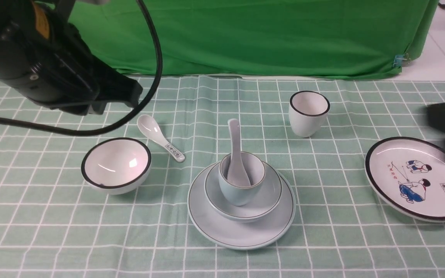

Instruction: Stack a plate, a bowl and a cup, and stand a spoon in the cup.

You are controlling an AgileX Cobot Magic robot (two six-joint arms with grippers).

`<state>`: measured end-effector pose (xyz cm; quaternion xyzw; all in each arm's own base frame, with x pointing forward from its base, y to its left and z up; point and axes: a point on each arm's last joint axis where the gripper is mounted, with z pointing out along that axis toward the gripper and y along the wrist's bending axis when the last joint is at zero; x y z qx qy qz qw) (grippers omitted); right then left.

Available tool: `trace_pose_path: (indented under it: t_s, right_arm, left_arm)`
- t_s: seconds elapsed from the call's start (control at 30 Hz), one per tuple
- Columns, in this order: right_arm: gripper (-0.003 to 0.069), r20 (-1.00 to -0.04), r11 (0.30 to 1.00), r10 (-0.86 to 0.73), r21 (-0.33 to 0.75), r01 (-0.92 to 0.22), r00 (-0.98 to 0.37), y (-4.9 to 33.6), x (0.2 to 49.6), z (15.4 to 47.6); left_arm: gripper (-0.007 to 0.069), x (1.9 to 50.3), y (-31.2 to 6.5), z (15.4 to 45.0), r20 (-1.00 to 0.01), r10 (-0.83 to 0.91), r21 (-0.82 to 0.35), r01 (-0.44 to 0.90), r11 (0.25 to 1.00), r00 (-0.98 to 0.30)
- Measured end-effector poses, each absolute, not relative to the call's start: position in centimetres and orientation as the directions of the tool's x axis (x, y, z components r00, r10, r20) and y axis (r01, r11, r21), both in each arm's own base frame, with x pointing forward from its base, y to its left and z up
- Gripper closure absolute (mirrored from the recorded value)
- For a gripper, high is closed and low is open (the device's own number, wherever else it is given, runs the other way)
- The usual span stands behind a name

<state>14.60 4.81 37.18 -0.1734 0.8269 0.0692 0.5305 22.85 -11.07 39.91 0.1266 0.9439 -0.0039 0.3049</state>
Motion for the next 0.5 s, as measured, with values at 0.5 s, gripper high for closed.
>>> trace_pose_path:
  t_s: [0.5]
  right_arm:
    - [0.0596,-0.996,0.993,-0.006,-0.017,-0.119,0.090,0.5,2.9,32.8]
  left_arm:
    - [0.0616,12.2,-5.9,36.9,-0.835,-0.012,-0.188,0.264,0.946,-0.550]
